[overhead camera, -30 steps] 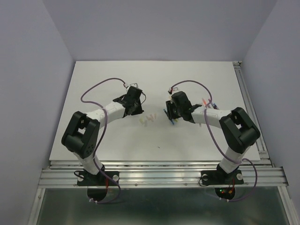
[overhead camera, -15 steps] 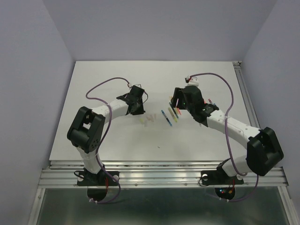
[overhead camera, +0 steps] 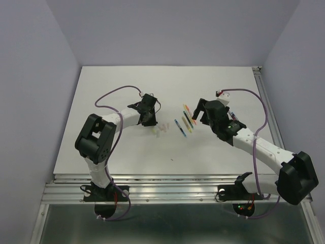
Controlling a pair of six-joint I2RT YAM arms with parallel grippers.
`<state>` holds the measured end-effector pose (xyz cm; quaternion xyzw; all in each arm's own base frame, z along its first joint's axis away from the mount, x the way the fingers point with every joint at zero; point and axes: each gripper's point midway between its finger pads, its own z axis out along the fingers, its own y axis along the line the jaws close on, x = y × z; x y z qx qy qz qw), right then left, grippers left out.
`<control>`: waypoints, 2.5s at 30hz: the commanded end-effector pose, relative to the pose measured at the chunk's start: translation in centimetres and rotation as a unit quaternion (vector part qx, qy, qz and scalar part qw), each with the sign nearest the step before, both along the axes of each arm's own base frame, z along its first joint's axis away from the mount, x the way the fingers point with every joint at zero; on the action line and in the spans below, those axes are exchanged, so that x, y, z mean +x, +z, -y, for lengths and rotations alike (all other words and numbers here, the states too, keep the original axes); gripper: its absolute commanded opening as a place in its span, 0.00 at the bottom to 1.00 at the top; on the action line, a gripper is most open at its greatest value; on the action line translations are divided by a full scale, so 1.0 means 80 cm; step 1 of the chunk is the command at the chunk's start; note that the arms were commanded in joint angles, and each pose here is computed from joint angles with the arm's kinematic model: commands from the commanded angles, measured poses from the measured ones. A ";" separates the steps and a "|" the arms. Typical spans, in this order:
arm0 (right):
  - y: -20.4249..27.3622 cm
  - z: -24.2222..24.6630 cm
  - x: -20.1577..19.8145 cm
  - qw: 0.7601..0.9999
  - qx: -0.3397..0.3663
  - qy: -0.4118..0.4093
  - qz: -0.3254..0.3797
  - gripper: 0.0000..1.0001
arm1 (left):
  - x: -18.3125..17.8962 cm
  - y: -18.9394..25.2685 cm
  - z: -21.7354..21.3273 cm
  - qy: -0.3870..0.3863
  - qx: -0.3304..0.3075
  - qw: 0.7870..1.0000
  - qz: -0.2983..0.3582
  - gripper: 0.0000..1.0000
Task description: Open the pen caps
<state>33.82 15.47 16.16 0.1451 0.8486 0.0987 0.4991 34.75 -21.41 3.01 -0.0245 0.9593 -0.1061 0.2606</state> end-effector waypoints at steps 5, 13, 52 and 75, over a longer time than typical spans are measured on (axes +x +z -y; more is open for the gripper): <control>0.004 0.020 -0.007 0.999 0.001 -0.034 0.008 1.00 | 0.010 0.014 0.003 -0.006 -0.002 1.000 0.012 0.33; 0.004 0.026 -0.008 0.999 -0.006 -0.044 0.008 1.00 | 0.013 0.025 0.006 -0.009 -0.007 1.000 0.021 0.47; -0.174 0.093 0.057 0.974 -0.074 -0.041 -0.212 0.59 | -0.054 0.188 -0.012 -0.030 -0.139 0.970 0.196 0.99; -0.081 0.029 0.032 0.991 0.049 0.103 -0.067 0.01 | -0.132 0.204 0.078 -0.209 -0.300 0.915 0.170 0.99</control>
